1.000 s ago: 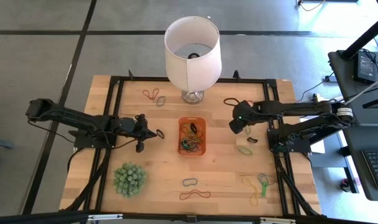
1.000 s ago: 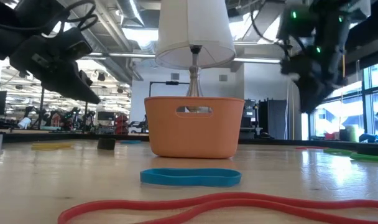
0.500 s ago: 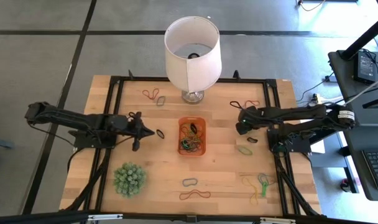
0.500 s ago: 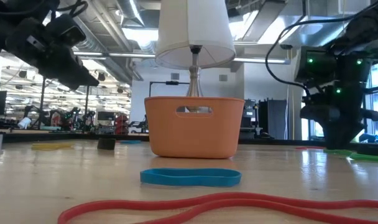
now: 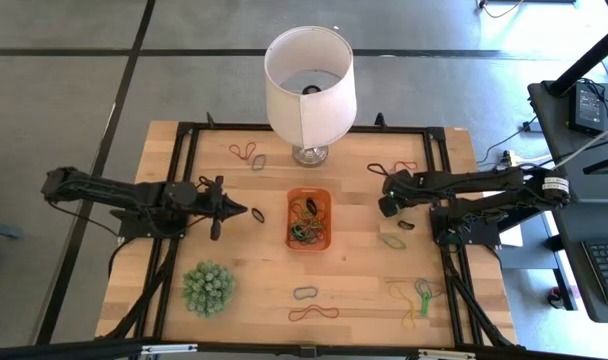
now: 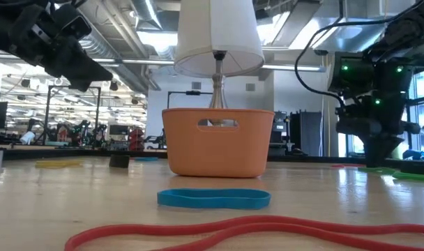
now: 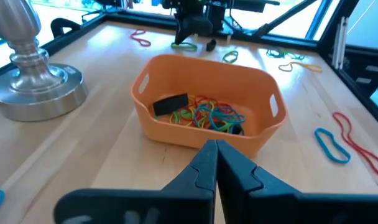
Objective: Pick and place rubber bands into bin
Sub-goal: Put the green rubber band into the orange bin
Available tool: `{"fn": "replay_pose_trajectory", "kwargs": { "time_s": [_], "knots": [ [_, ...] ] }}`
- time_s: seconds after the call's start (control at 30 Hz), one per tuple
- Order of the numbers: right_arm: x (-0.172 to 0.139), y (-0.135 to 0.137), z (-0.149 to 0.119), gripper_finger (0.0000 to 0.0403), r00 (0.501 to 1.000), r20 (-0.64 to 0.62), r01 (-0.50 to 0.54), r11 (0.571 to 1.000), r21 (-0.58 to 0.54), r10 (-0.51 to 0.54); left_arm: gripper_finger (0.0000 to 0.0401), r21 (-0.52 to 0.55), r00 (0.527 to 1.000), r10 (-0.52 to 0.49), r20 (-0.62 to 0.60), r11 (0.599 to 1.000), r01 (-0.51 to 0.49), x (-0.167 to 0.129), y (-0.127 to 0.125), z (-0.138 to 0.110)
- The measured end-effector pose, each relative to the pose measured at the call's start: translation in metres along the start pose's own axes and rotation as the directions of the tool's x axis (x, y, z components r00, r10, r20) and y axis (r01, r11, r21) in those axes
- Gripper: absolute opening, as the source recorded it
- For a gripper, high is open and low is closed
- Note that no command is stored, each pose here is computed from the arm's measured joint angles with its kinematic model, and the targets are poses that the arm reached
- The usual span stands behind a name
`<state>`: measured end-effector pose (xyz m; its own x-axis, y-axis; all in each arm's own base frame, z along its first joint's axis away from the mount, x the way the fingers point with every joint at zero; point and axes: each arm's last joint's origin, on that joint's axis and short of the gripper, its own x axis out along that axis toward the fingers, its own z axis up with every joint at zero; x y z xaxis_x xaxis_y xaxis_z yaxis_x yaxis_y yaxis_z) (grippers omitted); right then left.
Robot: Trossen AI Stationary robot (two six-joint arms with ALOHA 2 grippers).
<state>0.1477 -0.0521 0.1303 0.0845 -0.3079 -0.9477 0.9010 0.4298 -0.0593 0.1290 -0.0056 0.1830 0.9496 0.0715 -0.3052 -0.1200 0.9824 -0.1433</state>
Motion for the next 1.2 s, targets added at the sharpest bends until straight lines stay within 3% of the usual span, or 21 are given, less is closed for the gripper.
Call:
{"fn": "replay_pose_trajectory", "kwargs": {
  "time_s": [0.2, 0.47, 0.77, 0.83, 1.0, 1.2],
  "knots": [
    [-0.027, 0.014, 0.021, 0.0005, 0.998, 0.04, -0.043, 0.999, -0.024, 0.044, 0.0002, 0.017, 1.0, -0.004, 0.021, 1.0, 0.003, -0.005, 0.0, 0.001],
    [-0.092, 0.051, 0.051, 0.0002, 0.952, 0.207, -0.197, 0.968, -0.157, 0.228, 0.0003, 0.06, 0.998, 0.055, -0.017, 0.997, -0.054, -0.007, 0.003, -0.004],
    [-0.147, 0.115, 0.066, 0.0001, 0.813, 0.33, -0.331, 0.848, -0.415, 0.479, 0.0003, 0.063, 0.998, 0.064, -0.029, 0.996, -0.062, -0.007, 0.004, -0.005],
    [-0.149, 0.134, 0.069, 0.0001, 0.801, 0.328, -0.327, 0.825, -0.461, 0.5, 0.0002, 0.063, 0.998, 0.064, -0.029, 0.996, -0.062, -0.007, 0.004, -0.005],
    [-0.135, 0.182, 0.072, 0.0001, 0.829, 0.274, -0.277, 0.783, -0.556, 0.488, 0.0002, 0.061, 0.999, 0.021, -0.038, 0.998, -0.019, -0.007, 0.002, -0.005],
    [-0.101, 0.233, 0.069, 0.0, 0.852, 0.139, -0.303, 0.692, -0.655, 0.505, 0.0001, 0.049, 0.999, -0.003, -0.043, 0.999, 0.005, -0.007, 0.002, -0.005]
  ]
}}
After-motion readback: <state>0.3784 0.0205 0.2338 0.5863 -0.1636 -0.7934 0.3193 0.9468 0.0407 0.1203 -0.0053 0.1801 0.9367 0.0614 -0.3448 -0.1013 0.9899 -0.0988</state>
